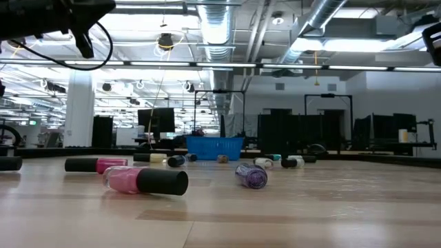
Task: Pick & Place Nail Polish
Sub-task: Put the bottom transparent nail polish bottle into the blue basket
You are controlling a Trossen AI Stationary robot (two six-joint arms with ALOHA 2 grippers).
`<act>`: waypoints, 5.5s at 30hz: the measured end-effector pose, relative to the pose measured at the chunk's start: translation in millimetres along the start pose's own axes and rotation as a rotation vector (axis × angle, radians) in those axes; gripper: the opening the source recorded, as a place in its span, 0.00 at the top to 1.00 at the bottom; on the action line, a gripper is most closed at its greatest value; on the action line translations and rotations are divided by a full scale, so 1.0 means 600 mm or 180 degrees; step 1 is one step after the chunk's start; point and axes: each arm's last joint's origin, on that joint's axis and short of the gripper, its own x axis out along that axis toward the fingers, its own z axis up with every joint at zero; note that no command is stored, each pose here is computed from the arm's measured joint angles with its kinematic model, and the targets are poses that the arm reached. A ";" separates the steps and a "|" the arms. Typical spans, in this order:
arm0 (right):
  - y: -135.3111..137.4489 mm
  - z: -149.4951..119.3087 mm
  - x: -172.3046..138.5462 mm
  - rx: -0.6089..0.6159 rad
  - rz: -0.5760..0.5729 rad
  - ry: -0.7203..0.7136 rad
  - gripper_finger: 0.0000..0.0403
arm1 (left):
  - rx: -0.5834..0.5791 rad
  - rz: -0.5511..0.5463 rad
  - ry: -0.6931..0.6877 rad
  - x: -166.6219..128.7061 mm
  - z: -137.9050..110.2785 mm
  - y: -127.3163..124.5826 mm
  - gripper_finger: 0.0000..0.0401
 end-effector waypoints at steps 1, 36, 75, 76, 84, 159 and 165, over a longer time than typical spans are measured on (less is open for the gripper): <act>0.000 0.000 0.000 0.0001 0.0000 0.0001 1.00 | -0.0013 -0.0002 -0.0006 0.000 0.000 0.000 1.00; -0.052 0.093 -0.055 0.0358 -0.3150 -0.2492 1.00 | -0.0364 0.0051 -0.0344 -0.001 0.016 -0.002 1.00; -0.082 0.052 -0.050 0.0589 -0.3810 -0.1955 0.62 | -0.0049 0.0680 0.4931 0.095 -0.113 -0.153 0.75; -0.082 0.052 -0.050 0.0589 -0.3810 -0.1954 0.61 | -0.0038 0.0688 0.4956 0.093 -0.113 -0.154 0.72; -0.082 0.052 -0.049 0.0590 -0.3803 -0.1953 0.60 | -0.0009 0.1168 0.5309 0.040 -0.158 -0.133 0.46; -0.082 0.052 -0.049 0.0589 -0.3799 -0.1948 0.65 | 0.0322 0.1523 0.2917 0.222 -0.042 0.004 0.88; -0.082 0.052 -0.049 0.0591 -0.3798 -0.1952 0.64 | 0.0732 0.1435 0.2800 0.304 -0.008 0.066 0.88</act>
